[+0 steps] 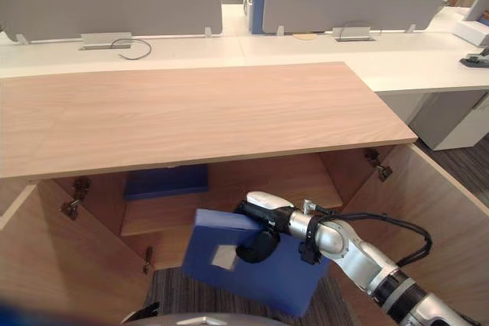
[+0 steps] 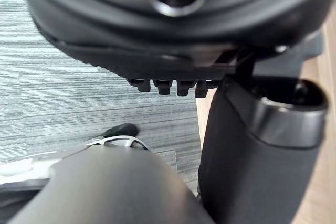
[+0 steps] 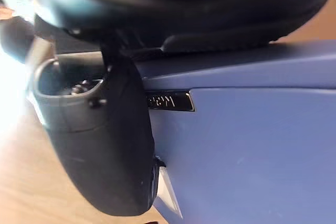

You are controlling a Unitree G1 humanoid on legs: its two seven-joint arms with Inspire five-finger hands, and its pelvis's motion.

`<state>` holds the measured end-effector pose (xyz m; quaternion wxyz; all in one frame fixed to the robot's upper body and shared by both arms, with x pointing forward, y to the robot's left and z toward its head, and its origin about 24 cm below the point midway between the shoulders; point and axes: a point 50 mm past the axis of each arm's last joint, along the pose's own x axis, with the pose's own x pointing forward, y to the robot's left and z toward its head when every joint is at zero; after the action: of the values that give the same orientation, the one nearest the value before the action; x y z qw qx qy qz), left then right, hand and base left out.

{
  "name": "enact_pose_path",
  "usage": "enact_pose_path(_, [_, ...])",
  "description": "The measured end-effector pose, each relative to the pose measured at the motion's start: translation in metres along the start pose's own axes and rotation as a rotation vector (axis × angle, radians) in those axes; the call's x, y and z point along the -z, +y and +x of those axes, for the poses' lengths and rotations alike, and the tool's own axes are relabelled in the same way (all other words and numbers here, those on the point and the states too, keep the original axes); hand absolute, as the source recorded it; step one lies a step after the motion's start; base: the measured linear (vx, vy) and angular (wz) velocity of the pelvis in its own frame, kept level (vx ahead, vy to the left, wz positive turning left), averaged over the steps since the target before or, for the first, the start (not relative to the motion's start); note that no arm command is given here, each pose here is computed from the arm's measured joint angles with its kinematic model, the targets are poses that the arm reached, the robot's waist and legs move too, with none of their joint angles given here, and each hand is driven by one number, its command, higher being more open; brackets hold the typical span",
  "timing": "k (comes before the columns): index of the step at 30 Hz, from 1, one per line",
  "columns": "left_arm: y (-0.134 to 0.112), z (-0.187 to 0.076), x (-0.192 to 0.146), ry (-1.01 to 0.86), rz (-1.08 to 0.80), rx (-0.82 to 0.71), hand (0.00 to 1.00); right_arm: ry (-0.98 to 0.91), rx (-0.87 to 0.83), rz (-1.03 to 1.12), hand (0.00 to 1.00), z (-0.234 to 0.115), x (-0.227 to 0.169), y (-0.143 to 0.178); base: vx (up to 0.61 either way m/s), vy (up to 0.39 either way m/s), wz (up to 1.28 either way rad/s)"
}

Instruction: Walk over to the cabinet, pick up the folder, carry it to the office cabinet, place the folder inside the office cabinet, then close the office cabinet door

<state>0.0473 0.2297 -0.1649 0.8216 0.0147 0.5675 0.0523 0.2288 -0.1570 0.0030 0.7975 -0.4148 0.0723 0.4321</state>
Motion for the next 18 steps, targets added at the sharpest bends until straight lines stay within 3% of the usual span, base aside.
enact_pose_path(3, [-0.002,0.001,-0.006,-0.024,0.007,-0.007,1.00,0.174,0.121,0.149,0.00,0.004,0.037,0.001,-0.01,-0.011,0.19])
enact_pose_path(5, [-0.004,0.001,-0.007,-0.034,-0.022,-0.024,1.00,0.324,0.368,0.407,0.00,-0.001,0.070,-0.003,0.02,-0.009,0.06])
enact_pose_path(9, [-0.005,0.001,-0.007,-0.034,-0.072,-0.067,1.00,0.375,0.805,0.960,0.00,-0.011,0.094,0.002,0.03,-0.013,0.02])
enact_pose_path(11, [-0.007,0.003,-0.026,-0.102,-0.101,-0.090,1.00,0.239,1.057,1.312,0.00,-0.007,0.089,-0.005,-0.05,-0.058,-0.07])
enact_pose_path(14, [-0.014,0.004,-0.048,-0.190,-0.192,-0.101,1.00,-0.050,1.218,1.638,0.00,0.003,0.063,-0.020,-0.10,-0.050,-0.19])
enact_pose_path(18, [-0.016,0.003,-0.073,-0.286,-0.222,-0.103,1.00,-0.425,1.261,1.794,0.00,0.003,0.025,-0.047,-0.16,-0.053,-0.03])
